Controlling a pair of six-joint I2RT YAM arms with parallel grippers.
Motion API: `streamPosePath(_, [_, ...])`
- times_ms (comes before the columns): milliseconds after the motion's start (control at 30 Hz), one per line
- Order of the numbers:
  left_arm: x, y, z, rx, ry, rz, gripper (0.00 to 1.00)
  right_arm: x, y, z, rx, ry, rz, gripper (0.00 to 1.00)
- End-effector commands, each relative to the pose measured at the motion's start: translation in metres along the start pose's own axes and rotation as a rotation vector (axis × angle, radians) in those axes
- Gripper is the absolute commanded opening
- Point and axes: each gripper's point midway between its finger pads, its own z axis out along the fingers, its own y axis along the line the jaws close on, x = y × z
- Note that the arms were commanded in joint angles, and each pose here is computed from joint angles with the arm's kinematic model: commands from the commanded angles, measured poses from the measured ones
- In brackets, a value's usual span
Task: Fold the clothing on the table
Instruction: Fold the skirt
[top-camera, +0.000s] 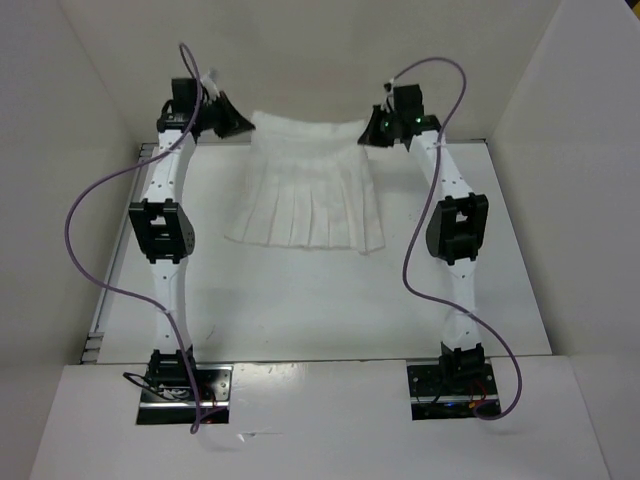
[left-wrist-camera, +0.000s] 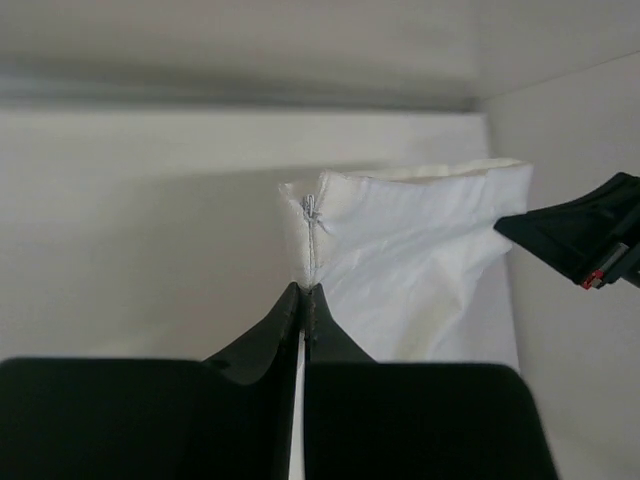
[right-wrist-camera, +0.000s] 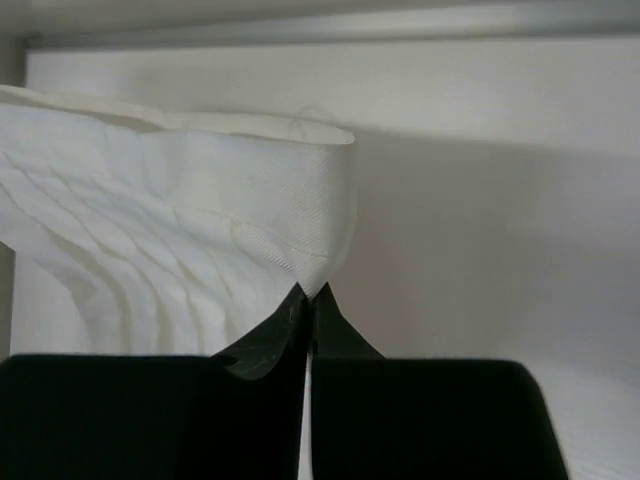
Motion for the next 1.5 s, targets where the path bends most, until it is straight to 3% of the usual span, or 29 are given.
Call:
streamPosePath(0, [-0.068, -0.104, -0.078, 0.233, -0.167, 0.145, 0.00, -0.120, 0.083, -0.138, -0.008, -0.340, -0.161, 0.00])
streamPosePath(100, [-0.097, -0.132, -0.118, 0.315, -0.271, 0.193, 0.00, -0.145, 0.094, -0.168, -0.017, -0.449, -0.193, 0.00])
streamPosePath(200, [-0.097, -0.152, -0.142, 0.353, -0.275, 0.241, 0.00, -0.152, 0.107, -0.195, -0.029, -0.490, -0.216, 0.00])
streamPosePath(400, [-0.061, -0.094, -0.116, 0.218, -0.127, 0.179, 0.00, -0.115, 0.074, -0.168, 0.045, -0.313, -0.168, 0.00])
streamPosePath(500, [-0.022, -0.055, -0.090, 0.149, -0.019, 0.106, 0.00, -0.070, 0.051, -0.127, 0.080, -0.137, -0.113, 0.00])
streamPosePath(567, [-0.001, -0.061, -0.090, 0.156, 0.008, 0.102, 0.00, -0.033, 0.042, -0.104, 0.125, -0.022, -0.098, 0.00])
streamPosePath(600, [0.030, -0.031, -0.075, 0.133, 0.055, 0.042, 0.00, -0.018, 0.048, -0.097, 0.143, 0.009, -0.111, 0.00])
streamPosePath(633, [0.044, -0.027, -0.076, 0.139, 0.070, 0.032, 0.00, 0.006, 0.040, -0.082, 0.171, 0.067, -0.110, 0.00])
streamPosePath(667, [0.051, -0.041, -0.086, 0.156, 0.055, 0.061, 0.01, 0.009, 0.051, -0.094, 0.165, 0.055, -0.124, 0.00])
streamPosePath(700, [0.082, -0.022, -0.084, 0.126, 0.114, -0.002, 0.01, 0.019, 0.054, -0.096, 0.170, 0.070, -0.142, 0.00])
streamPosePath(733, [0.093, -0.019, -0.088, 0.119, 0.129, -0.001, 0.01, 0.056, 0.050, -0.088, 0.182, 0.156, -0.145, 0.00])
streamPosePath(867, [0.129, -0.022, -0.114, 0.107, 0.157, -0.004, 0.04, 0.119, 0.051, -0.110, 0.178, 0.276, -0.121, 0.00])
streamPosePath(1100, [0.188, -0.017, -0.123, 0.085, 0.271, -0.007, 0.04, 0.221, 0.033, -0.147, 0.161, 0.467, 0.025, 0.00])
streamPosePath(1267, [0.204, -0.024, -0.124, 0.071, 0.320, 0.005, 0.07, 0.241, 0.039, -0.167, 0.136, 0.502, 0.049, 0.00])
streamPosePath(1467, [0.193, -0.020, -0.111, 0.021, 0.303, 0.014, 0.07, 0.217, 0.027, -0.177, 0.232, 0.403, 0.025, 0.00])
